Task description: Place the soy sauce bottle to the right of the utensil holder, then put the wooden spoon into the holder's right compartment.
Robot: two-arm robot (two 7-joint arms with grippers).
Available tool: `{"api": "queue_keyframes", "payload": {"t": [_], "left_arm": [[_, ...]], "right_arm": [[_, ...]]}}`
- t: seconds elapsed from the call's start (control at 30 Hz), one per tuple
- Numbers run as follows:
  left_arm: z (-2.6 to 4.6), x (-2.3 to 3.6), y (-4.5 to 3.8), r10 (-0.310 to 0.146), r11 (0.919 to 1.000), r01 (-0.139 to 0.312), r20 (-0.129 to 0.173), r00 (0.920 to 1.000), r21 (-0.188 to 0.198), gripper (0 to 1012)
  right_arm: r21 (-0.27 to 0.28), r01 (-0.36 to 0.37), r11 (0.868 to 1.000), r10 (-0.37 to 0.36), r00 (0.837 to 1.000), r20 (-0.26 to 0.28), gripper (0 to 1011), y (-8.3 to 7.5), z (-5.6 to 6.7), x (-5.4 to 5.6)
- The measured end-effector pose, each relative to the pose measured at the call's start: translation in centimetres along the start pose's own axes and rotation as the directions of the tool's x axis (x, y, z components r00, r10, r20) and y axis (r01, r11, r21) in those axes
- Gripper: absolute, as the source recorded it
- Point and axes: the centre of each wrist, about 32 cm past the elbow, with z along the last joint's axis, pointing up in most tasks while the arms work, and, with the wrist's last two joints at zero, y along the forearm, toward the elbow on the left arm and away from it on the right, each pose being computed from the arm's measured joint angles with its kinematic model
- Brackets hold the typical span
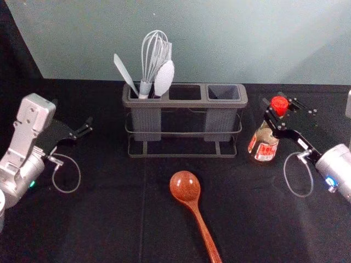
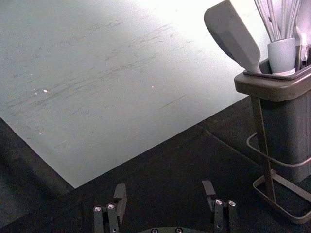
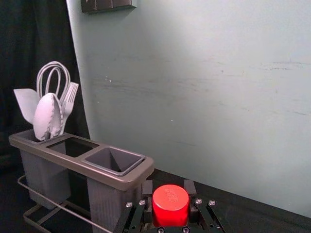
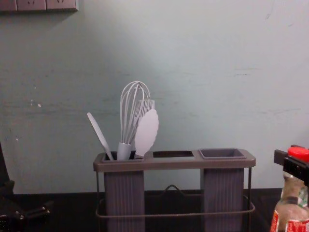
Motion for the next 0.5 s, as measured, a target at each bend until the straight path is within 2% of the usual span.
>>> {"api": "queue_keyframes", "payload": {"t": [0.23,0.5], "left_arm": [[0.0,0.0,0.0,0.0,1.0,0.0,0.0,1.0,0.0,1011],[0.0,0.0,0.0,0.0,1.0,0.0,0.0,1.0,0.0,1011]], "right_arm": [[0.005,-0.001,1.0,0.001,1.0,0.008,392,1.2,-0.2,0.5],[0.007,0.003,1.0,-0.003,1.0,-0.015,392,2.7,-0.9,1.2]]}}
